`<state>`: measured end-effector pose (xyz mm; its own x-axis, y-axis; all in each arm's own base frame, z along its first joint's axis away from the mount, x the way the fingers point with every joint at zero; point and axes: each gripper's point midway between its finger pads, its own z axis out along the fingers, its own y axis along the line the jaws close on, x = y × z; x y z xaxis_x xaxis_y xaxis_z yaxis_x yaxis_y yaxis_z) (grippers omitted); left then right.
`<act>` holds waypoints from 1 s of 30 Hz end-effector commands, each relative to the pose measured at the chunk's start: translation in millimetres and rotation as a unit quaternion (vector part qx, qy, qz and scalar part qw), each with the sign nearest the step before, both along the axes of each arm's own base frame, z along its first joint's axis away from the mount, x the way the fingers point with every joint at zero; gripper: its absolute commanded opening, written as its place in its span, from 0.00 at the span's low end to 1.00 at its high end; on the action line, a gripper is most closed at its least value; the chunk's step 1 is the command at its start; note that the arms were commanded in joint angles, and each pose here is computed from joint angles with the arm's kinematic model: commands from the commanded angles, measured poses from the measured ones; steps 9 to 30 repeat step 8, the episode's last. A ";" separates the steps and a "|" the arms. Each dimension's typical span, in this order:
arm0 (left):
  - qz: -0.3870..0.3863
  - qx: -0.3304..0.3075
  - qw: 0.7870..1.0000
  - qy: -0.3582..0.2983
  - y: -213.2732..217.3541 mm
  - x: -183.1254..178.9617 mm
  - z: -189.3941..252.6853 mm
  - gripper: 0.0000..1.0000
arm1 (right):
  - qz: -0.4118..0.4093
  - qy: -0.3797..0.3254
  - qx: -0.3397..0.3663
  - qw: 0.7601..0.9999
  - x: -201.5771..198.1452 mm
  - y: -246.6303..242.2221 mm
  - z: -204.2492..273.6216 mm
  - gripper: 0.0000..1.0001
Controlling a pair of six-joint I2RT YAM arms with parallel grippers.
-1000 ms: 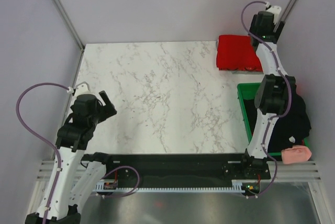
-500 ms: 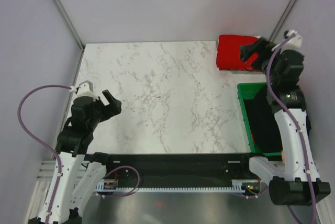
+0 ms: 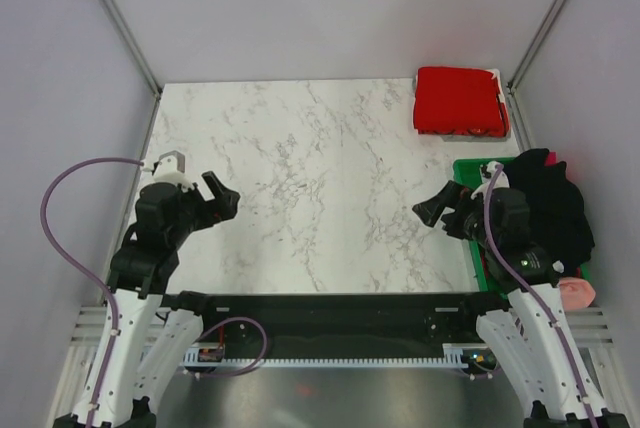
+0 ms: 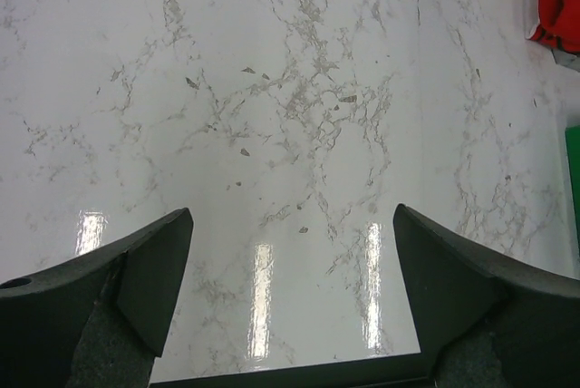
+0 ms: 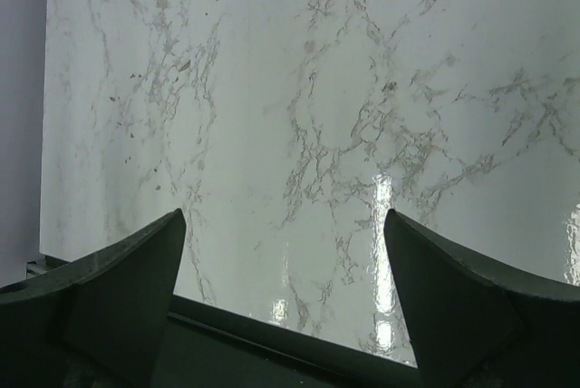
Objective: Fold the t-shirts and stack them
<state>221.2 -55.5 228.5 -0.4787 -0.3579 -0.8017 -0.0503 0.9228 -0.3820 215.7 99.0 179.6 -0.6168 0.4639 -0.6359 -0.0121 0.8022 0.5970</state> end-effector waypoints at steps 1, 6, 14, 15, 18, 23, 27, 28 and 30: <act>-0.025 0.013 0.999 -0.030 -3.4 3.6 10.0 1.00 | -0.005 0.010 -0.002 1.000 -2.9 -1.7 -1.7 0.98; -0.052 0.011 0.998 -0.033 -11.1 1.5 11.4 1.00 | -0.013 0.009 -0.011 1.000 1.2 -5.1 1.5 0.98; -0.055 0.010 0.998 -0.035 -12.2 1.4 13.1 1.00 | -0.020 0.013 -0.023 0.999 0.8 -9.7 -0.7 0.98; -0.055 0.010 0.998 -0.035 -12.2 1.4 13.1 1.00 | -0.020 0.013 -0.023 0.999 0.8 -9.7 -0.7 0.98; -0.055 0.010 0.998 -0.035 -12.2 1.4 13.1 1.00 | -0.020 0.013 -0.023 0.999 0.8 -9.7 -0.7 0.98; -0.055 0.010 0.998 -0.035 -12.2 1.4 13.1 1.00 | -0.020 0.013 -0.023 0.999 0.8 -9.7 -0.7 0.98; -0.055 0.010 0.998 -0.035 -12.2 1.4 13.1 1.00 | -0.020 0.013 -0.023 0.999 0.8 -9.7 -0.7 0.98; -0.055 0.010 0.998 -0.035 -12.2 1.4 13.1 1.00 | -0.020 0.013 -0.023 0.999 0.8 -9.7 -0.7 0.98; -0.055 0.010 0.998 -0.035 -12.2 1.4 13.1 1.00 | -0.020 0.013 -0.023 0.999 0.8 -9.7 -0.7 0.98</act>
